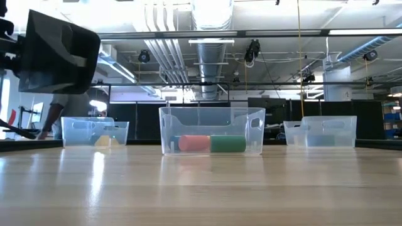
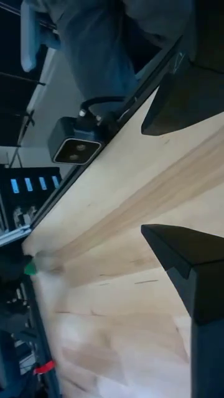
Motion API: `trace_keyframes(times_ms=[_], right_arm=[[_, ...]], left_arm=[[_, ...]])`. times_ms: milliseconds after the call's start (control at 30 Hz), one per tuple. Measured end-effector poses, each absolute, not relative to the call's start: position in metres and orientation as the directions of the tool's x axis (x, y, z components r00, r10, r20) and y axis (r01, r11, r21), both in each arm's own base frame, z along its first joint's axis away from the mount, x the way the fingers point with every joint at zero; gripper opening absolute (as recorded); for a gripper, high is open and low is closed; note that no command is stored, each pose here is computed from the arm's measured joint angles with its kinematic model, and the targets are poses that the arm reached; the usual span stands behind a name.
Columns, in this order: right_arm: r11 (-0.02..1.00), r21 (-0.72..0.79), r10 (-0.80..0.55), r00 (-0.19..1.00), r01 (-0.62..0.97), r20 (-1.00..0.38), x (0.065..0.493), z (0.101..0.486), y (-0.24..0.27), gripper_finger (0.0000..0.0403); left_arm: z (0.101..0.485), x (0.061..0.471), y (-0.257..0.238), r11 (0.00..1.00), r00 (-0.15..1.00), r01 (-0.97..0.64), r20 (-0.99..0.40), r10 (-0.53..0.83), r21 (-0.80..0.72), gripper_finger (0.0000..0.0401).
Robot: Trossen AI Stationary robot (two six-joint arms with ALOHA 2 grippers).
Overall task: Sort blocks by size
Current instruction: Put the green triangle block into the left transparent bin
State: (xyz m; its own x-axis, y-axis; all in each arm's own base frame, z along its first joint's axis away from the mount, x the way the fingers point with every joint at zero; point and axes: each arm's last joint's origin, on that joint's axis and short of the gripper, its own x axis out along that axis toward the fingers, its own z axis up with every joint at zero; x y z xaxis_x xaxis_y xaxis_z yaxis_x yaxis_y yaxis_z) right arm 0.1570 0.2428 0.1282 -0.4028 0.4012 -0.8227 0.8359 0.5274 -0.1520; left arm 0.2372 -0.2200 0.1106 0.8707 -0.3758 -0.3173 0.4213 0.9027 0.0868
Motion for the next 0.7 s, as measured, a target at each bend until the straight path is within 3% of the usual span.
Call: trace_keyframes(times_ms=[700], right_arm=[[0.574, -0.093, 0.386, -0.369, 0.814, -0.845, 0.1643, 0.1227, 0.24, 0.0227]], left_arm=[[0.1111, 0.2371, -0.2197, 0.907, 0.874, 0.413, -0.315, -0.371, 0.077, 0.0233]])
